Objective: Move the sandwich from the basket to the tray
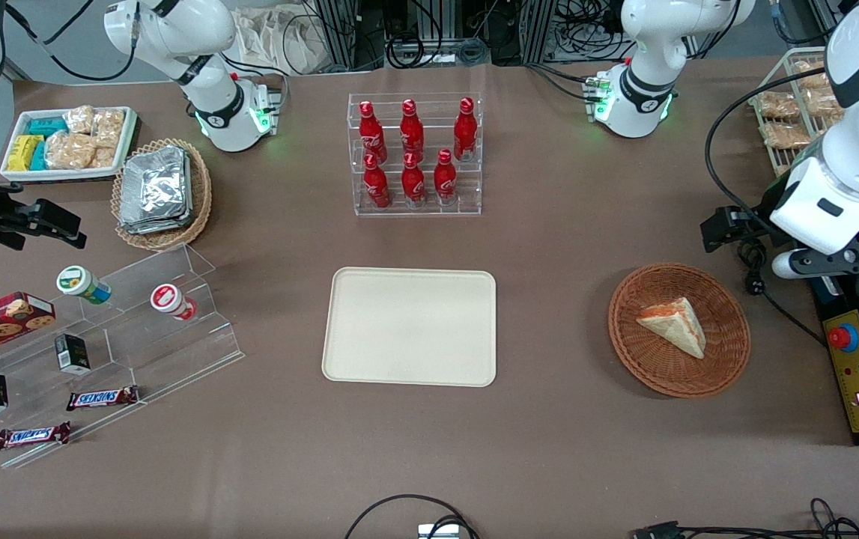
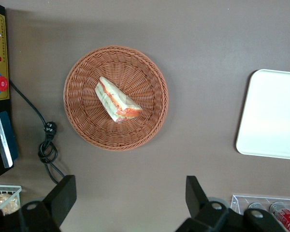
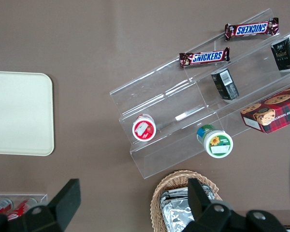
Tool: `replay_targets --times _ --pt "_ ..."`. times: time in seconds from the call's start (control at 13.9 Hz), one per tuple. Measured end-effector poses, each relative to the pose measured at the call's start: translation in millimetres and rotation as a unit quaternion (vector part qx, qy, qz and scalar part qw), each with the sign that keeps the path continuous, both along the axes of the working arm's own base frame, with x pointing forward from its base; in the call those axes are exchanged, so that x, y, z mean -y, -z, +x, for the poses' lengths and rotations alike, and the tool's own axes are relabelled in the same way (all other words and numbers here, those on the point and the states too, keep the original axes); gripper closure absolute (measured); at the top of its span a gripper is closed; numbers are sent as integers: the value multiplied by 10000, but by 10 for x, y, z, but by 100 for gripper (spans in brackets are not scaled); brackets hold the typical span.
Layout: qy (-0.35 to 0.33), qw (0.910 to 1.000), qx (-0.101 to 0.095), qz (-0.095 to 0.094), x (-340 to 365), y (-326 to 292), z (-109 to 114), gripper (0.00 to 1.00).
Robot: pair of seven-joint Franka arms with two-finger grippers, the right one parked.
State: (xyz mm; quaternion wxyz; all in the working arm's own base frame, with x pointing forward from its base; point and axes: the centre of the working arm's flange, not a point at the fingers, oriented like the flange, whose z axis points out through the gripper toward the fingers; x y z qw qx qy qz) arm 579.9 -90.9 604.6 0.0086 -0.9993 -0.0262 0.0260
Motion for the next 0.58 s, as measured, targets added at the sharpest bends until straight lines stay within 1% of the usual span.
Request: replay_targets --times 0.36,0.58 --pt "28 10000 10 34 -23 1 6 0" --pt "-71 9999 -62 59 -119 91 58 0"
